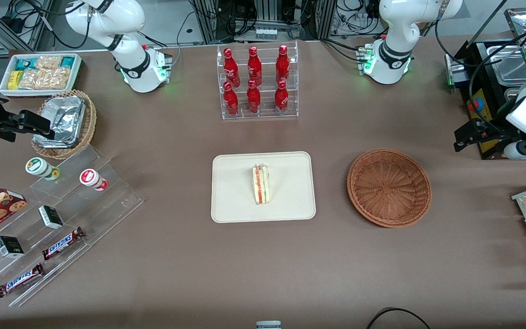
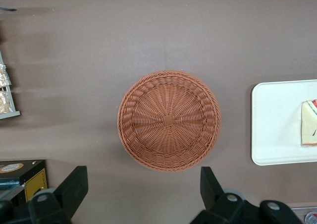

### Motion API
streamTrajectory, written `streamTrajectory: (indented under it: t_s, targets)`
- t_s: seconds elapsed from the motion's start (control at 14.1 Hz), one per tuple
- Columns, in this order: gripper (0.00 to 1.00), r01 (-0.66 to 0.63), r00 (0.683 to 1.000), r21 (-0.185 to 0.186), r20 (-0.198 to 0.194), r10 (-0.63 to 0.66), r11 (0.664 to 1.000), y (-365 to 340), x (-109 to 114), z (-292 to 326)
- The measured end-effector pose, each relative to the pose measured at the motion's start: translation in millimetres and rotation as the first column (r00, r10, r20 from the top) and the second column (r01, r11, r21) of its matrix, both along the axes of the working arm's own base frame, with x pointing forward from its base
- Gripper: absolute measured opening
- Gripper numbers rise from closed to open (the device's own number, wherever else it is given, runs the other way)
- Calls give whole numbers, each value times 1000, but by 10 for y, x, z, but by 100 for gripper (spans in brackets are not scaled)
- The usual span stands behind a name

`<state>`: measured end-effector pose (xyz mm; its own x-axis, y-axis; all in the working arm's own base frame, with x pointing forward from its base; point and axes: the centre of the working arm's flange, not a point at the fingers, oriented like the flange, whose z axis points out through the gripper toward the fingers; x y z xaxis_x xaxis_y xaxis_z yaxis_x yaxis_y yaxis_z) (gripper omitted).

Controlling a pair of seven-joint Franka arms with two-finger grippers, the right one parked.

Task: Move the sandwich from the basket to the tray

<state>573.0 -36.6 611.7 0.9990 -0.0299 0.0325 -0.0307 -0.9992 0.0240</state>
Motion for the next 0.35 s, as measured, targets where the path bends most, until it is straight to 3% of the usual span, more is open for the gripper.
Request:
streamTrajectory:
  t_s: [0.35]
  targets:
    - [100, 0, 1000, 8, -25, 0, 1000, 12, -29, -5]
